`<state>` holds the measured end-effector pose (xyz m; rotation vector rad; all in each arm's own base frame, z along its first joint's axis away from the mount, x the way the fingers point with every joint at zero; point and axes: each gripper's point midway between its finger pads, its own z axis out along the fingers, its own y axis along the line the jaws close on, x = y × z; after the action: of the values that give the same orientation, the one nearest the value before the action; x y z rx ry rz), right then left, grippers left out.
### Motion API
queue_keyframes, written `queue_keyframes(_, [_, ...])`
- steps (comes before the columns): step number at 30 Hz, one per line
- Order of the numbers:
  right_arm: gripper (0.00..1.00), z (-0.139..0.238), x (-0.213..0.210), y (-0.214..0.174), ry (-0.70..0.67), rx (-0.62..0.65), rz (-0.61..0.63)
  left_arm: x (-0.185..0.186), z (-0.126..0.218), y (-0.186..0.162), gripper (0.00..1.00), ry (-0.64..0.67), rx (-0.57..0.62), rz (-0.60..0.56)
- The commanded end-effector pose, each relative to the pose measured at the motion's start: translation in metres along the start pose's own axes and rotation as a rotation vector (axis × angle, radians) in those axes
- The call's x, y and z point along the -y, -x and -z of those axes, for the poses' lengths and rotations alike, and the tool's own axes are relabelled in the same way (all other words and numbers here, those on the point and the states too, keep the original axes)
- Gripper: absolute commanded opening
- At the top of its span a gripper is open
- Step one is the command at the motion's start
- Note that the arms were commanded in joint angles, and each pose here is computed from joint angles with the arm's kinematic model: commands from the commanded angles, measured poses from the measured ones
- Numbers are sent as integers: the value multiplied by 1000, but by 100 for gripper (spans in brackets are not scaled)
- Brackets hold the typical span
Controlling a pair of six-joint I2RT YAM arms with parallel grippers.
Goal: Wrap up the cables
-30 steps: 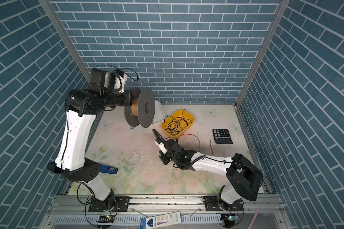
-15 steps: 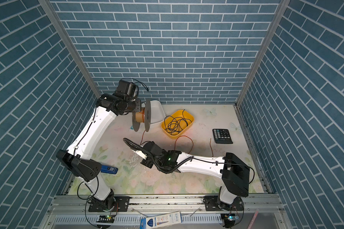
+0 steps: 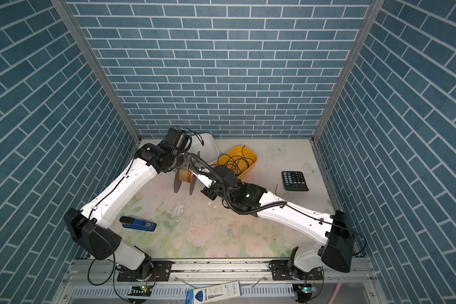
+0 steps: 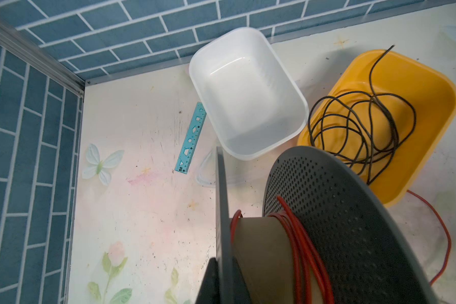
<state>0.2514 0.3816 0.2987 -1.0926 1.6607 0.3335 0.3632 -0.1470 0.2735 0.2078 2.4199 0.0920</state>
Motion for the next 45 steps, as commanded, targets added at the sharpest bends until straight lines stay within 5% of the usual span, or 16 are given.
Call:
queue_keyframes(1, [0,5,36,25,-51,45,-15,3,18,-6,0,3,23,-83])
queue_keyframes(9, [0,-20,98,13,-107,-36,-94,19,33,-38,0,-76,-42,-204])
queue_keyframes(17, [18,-46,128,-31,-89,-132,-234,25,50,-61,0,-193,-67,-223])
queue_keyframes(27, [26,-35,98,-74,182,-92,-376,40,126,-14,0,-498,27,-135])
queue_keyframes(35, [75,2,74,-76,247,14,-398,42,185,32,0,-607,168,-103])
queue_keyframes(38, [85,17,71,-79,229,51,-402,39,202,47,0,-613,216,-75])
queue_keyframes(45, [80,50,52,-86,261,92,-406,43,204,61,0,-627,224,-57])
